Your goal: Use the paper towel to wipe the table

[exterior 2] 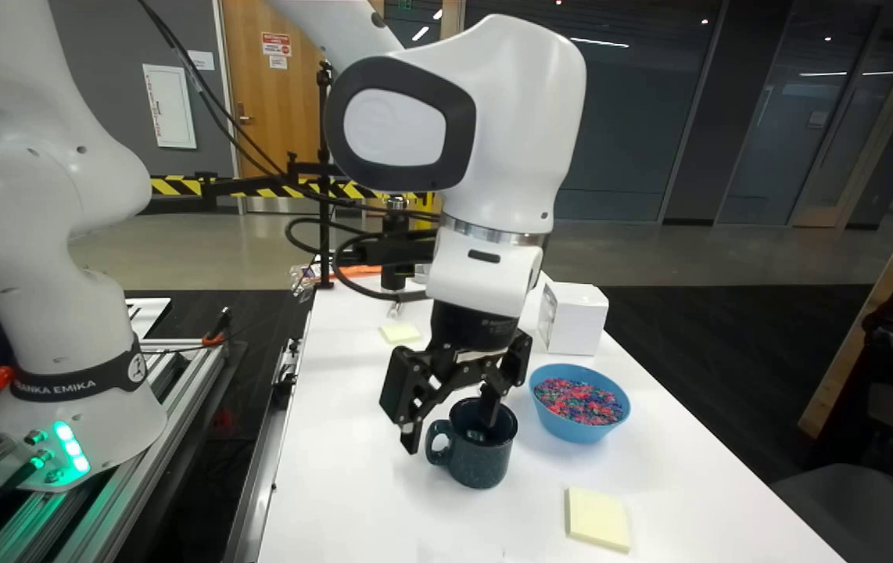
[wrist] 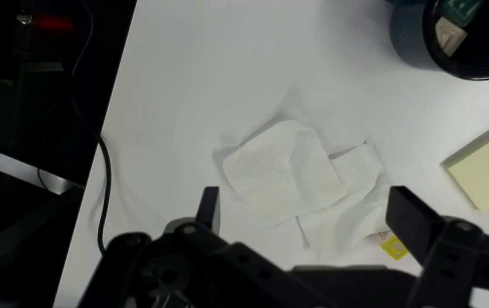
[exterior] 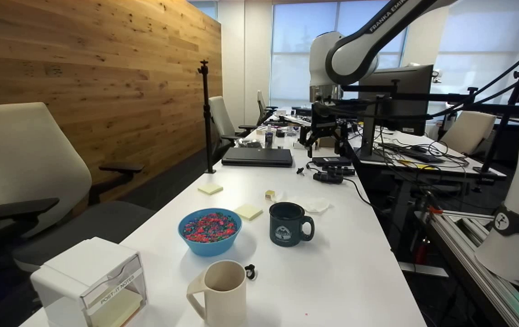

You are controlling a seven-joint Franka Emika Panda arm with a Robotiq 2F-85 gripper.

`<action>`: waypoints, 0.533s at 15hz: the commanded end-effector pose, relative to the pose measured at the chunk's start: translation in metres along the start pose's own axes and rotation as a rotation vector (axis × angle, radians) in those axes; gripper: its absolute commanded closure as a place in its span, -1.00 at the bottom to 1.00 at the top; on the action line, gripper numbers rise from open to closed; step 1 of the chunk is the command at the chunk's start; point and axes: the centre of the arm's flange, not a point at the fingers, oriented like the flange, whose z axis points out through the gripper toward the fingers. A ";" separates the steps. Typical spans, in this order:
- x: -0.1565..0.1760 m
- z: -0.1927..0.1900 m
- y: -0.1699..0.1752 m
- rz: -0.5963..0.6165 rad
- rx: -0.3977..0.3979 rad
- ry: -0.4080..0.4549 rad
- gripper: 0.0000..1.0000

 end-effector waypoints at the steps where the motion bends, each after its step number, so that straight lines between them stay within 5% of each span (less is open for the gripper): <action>1: 0.022 0.006 0.005 -0.041 -0.040 0.045 -1.00; 8: 0.038 0.015 0.011 -0.007 0.005 0.085 -1.00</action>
